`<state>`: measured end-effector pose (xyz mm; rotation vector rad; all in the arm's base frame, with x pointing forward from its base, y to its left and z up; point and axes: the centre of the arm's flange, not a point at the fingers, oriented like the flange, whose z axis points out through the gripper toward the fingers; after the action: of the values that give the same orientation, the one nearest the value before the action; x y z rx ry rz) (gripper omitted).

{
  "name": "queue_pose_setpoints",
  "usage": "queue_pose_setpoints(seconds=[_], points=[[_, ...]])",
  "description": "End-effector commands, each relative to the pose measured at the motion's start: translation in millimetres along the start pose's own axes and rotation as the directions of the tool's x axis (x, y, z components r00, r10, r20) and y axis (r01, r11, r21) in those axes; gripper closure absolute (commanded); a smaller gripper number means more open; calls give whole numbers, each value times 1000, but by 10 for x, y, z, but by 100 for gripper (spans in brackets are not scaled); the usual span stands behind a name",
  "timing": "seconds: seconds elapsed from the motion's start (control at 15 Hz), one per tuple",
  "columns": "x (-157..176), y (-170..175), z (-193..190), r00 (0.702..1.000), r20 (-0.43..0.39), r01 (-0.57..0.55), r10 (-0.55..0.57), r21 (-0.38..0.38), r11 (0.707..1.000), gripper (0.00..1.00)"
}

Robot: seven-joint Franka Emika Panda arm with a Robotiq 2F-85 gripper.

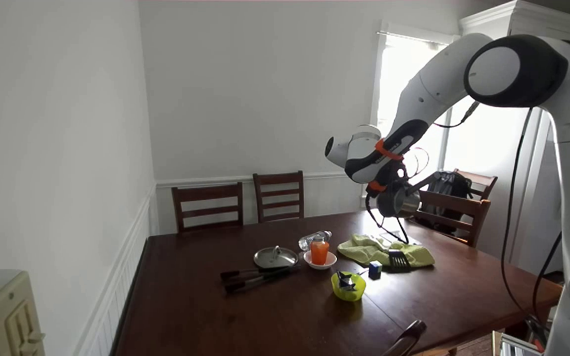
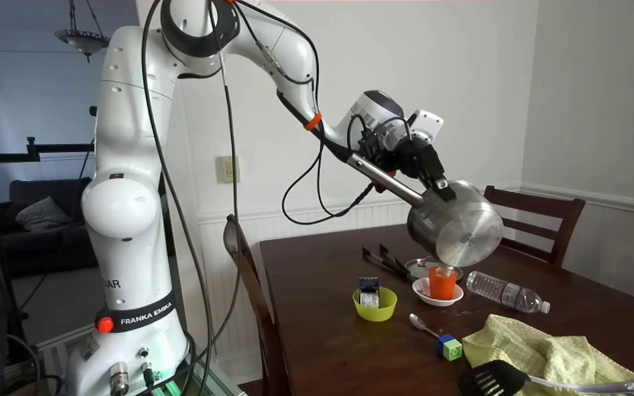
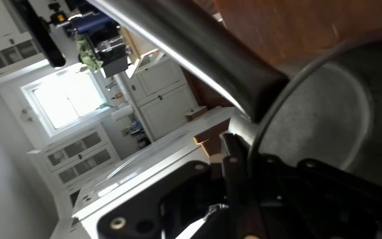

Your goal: Pour the content in the pot to the right of the table between the towel and the bowls

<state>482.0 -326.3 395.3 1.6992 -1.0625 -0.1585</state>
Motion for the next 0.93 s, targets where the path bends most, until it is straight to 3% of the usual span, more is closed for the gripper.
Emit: queue_pose_setpoints(seconds=[0.0,0.2,0.4,0.67,0.87], points=[[14,187,-178,997,-48,-50,59,179,983,99],[152,7,-445,988,-120,-50,94,327,944,99],[230,-198,-857,978,-176,-15,114,482,876,99],[-138,-485,-1661,974,-213,83,82,664,743,99],[-547,-481,-2084,972,-235,193,-20,743,640,99]])
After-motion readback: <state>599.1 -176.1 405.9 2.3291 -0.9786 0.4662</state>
